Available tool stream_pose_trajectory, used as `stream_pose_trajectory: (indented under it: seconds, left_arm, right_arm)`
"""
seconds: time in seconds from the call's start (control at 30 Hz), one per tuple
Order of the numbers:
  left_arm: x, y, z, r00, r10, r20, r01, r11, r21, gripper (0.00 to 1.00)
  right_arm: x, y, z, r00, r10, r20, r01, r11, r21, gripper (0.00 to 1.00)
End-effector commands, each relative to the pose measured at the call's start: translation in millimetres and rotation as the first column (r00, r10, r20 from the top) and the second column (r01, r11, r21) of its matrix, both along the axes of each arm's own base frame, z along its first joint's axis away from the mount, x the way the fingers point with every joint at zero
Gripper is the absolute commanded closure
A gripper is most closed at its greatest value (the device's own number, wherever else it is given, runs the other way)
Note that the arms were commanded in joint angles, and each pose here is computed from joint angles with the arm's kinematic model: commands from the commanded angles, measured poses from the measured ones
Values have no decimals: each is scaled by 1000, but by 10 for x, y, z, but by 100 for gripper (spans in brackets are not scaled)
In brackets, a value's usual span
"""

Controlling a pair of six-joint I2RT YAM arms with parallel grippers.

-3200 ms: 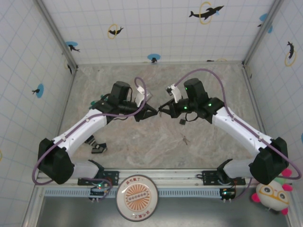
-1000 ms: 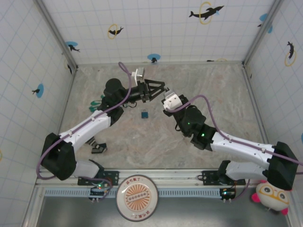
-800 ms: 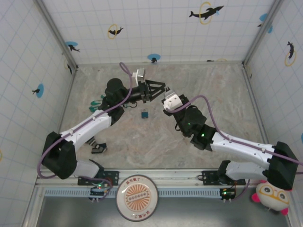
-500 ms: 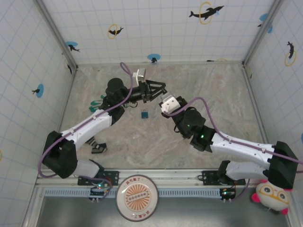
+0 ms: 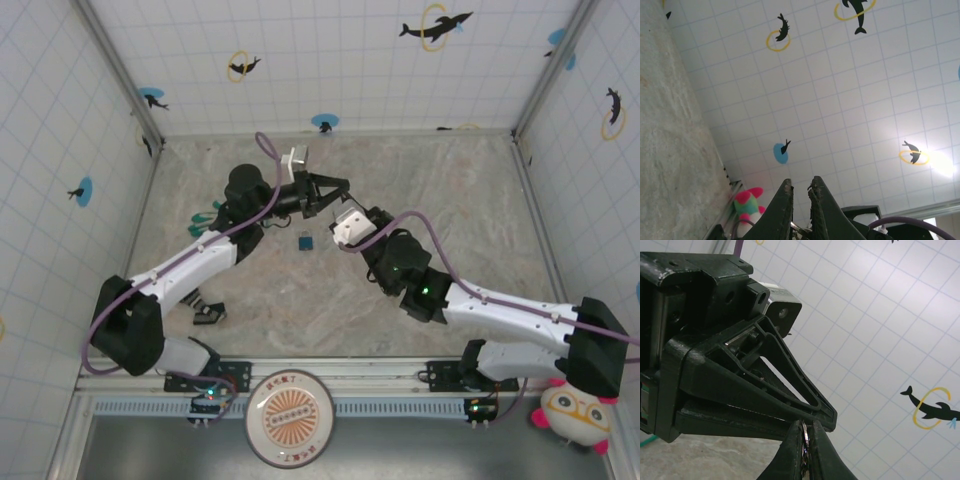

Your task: Unlock with the key

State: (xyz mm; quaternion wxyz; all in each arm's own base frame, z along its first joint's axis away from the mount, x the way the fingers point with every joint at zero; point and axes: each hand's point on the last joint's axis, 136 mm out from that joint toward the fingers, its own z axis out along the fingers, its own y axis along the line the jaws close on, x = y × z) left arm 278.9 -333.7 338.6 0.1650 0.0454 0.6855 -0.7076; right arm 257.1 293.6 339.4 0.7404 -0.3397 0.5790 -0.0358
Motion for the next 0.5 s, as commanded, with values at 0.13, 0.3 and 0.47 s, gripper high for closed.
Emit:
stream_pose_trajectory:
  seconds: [0.13,0.3,0.47]
  left_arm:
    - [-55,-39,196,997,-35,69,37,999,-31,90]
    - [-26,-46,148,998,-24,66,24,1000,-9,100]
    - [22,-43,107,997,2,81,-3,1000,21,100]
  right_arm:
    - [27,66,-214,1000,-25,-3,24,993,-116,100]
    - [13,91,-332,999,-35,0,35,985,-169,97]
    - [37,67,-329,998,-54,-14,52,989,-141,87]
